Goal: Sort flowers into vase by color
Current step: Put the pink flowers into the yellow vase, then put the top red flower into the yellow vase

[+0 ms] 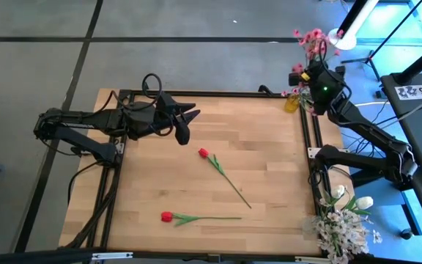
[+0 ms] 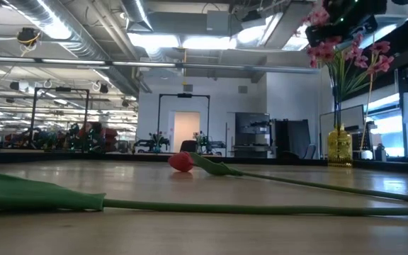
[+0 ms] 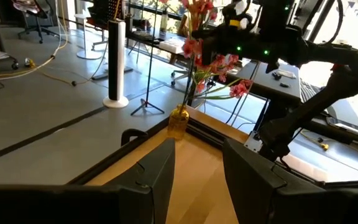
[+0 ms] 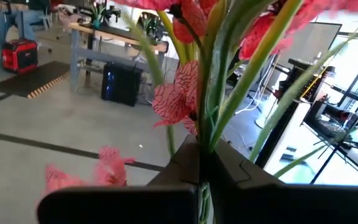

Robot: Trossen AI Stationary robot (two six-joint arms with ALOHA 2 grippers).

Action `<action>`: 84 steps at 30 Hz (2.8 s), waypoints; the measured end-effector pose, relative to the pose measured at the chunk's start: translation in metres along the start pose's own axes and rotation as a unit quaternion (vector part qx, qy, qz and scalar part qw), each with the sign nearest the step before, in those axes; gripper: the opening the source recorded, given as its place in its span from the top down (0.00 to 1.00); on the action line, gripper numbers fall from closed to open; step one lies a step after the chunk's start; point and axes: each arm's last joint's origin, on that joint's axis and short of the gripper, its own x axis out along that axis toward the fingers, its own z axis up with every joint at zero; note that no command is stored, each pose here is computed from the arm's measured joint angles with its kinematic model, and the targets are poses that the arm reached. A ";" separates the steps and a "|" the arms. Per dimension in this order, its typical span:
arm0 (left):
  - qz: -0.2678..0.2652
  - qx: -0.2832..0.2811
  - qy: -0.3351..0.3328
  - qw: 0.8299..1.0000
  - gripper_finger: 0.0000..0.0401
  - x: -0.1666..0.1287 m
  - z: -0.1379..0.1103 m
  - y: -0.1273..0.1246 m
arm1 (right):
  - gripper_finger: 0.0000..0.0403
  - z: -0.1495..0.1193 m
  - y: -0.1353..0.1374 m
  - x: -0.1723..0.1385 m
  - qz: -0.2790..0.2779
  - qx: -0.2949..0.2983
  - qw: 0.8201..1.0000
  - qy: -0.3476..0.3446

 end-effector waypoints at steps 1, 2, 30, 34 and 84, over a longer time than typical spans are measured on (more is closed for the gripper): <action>0.000 0.000 0.000 1.000 0.67 0.000 0.000 0.000 | 0.98 -0.001 0.000 0.000 -0.001 0.001 1.000 0.000; 0.000 0.000 0.000 1.000 0.67 0.000 0.000 0.000 | 0.98 -0.001 0.000 0.000 -0.001 0.004 1.000 -0.001; -0.002 0.001 -0.001 1.000 0.67 0.000 0.000 0.000 | 0.84 -0.018 0.005 0.002 0.002 -0.010 1.000 0.024; -0.002 0.001 -0.001 1.000 0.67 0.000 0.000 0.000 | 0.70 -0.011 0.001 -0.001 0.016 0.010 0.999 0.041; -0.134 -0.007 0.046 0.990 0.67 0.000 -0.006 -0.014 | 0.30 0.100 -0.048 -0.061 0.422 0.064 0.893 0.141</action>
